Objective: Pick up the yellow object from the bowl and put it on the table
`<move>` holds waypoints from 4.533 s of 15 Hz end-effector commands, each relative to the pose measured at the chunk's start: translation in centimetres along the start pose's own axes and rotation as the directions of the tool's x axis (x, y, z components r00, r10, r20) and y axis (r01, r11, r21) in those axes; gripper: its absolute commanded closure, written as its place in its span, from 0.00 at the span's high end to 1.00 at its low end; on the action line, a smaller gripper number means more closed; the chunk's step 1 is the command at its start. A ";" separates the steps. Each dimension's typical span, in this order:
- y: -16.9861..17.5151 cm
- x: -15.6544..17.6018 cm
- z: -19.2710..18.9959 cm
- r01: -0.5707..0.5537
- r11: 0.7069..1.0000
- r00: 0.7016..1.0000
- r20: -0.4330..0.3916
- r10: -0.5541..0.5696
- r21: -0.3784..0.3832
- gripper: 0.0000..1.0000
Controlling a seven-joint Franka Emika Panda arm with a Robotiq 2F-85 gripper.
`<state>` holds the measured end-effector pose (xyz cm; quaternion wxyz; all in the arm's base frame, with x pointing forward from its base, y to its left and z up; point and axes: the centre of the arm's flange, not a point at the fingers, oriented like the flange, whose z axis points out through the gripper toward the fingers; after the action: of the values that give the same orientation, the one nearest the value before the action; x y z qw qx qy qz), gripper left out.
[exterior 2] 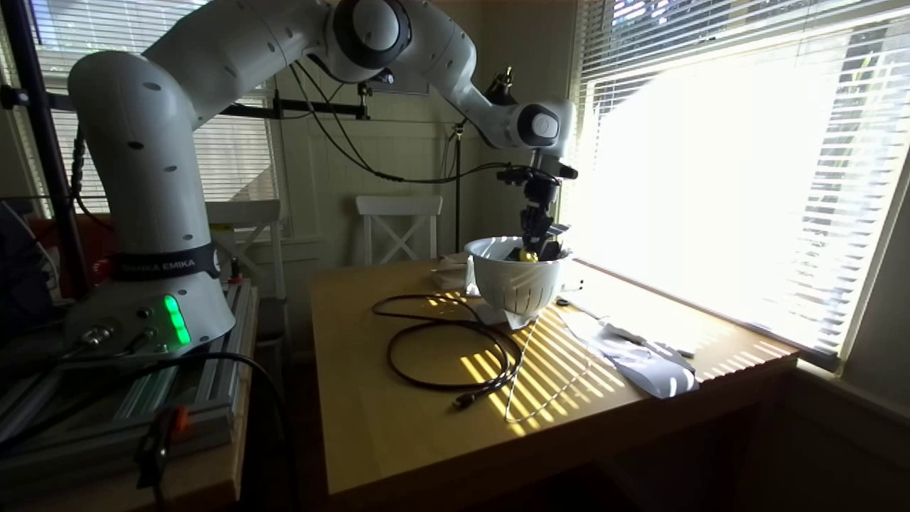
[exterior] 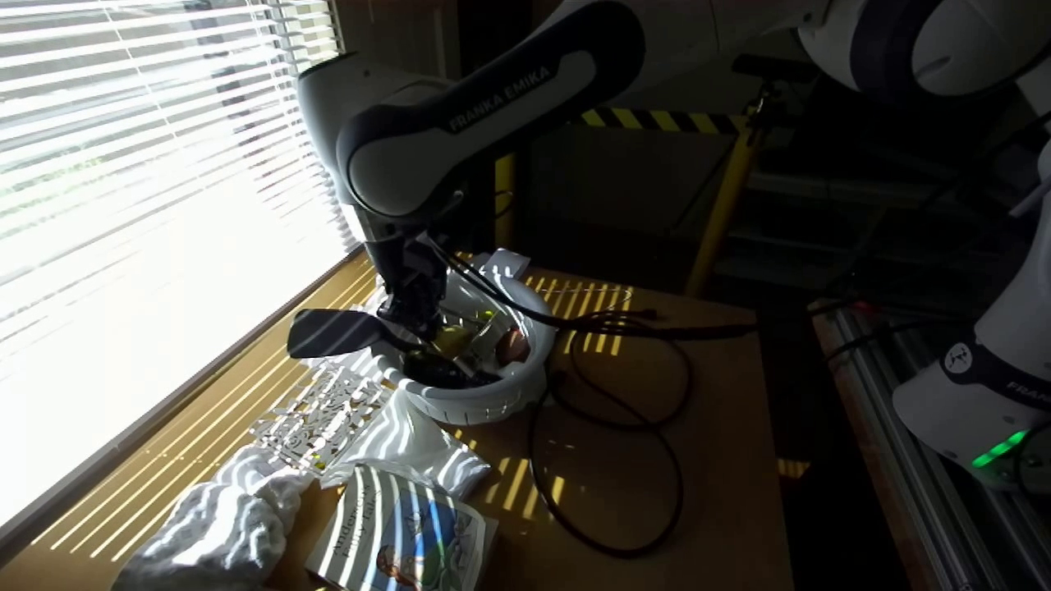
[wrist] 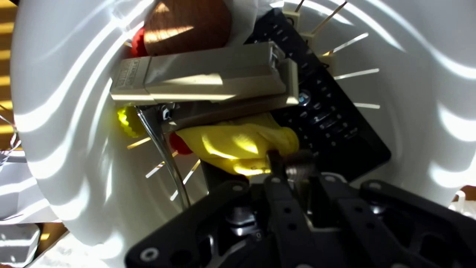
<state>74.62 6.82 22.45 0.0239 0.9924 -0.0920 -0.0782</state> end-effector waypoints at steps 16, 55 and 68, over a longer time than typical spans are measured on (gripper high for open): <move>-0.1 -15.7 -19.9 0.215 0.965 0.875 -0.408 -0.259 -0.152 0.03; 3.0 -27.0 -7.3 0.874 0.455 0.485 -0.308 -0.818 0.168 0.03; 1.7 -28.6 -0.9 0.804 0.301 0.404 -0.099 -0.909 0.513 0.03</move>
<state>46.35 9.80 29.40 -0.2461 0.8670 0.4202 -0.1057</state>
